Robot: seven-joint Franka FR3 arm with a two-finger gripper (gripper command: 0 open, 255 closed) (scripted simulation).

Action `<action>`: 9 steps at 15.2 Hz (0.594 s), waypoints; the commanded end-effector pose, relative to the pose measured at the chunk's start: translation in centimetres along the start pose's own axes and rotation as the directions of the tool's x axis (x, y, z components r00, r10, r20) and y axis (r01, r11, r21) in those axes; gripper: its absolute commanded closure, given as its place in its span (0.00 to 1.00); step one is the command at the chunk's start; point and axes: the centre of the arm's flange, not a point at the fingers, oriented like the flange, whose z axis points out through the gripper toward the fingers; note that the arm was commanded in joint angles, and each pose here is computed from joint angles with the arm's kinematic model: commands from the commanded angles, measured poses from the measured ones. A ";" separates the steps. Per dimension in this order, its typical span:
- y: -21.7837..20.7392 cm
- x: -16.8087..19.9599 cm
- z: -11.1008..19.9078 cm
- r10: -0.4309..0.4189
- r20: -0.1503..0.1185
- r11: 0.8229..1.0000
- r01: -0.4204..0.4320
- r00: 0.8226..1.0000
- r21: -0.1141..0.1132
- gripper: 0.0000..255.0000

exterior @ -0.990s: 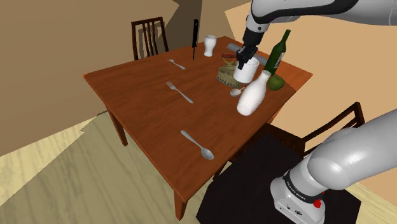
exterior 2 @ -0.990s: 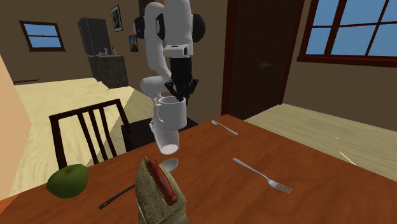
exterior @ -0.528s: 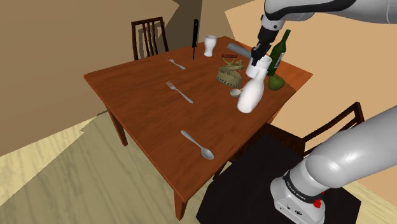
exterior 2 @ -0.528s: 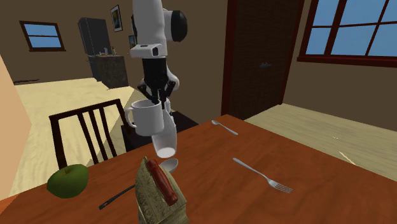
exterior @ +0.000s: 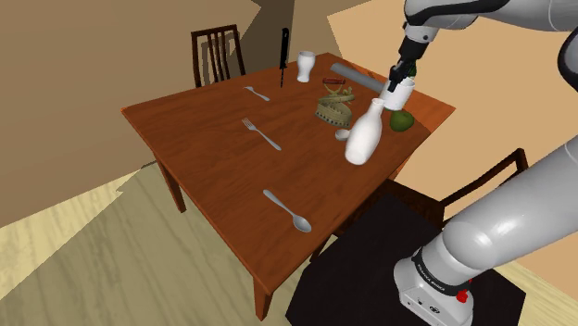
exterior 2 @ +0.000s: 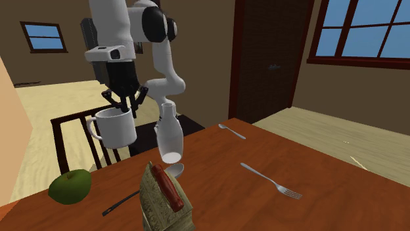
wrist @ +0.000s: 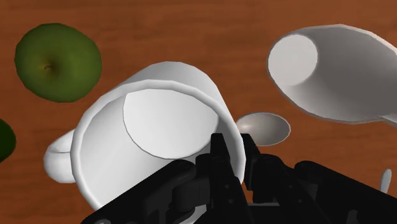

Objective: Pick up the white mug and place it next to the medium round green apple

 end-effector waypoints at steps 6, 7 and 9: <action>9.0 -1.7 -0.2 -0.002 -0.001 1.000 0.002 1.000 -0.001 1.00; 10.3 -1.9 -0.2 -0.002 -0.001 1.000 0.002 1.000 -0.001 1.00; 12.9 -2.4 -0.3 -0.002 -0.001 1.000 0.002 1.000 -0.001 1.00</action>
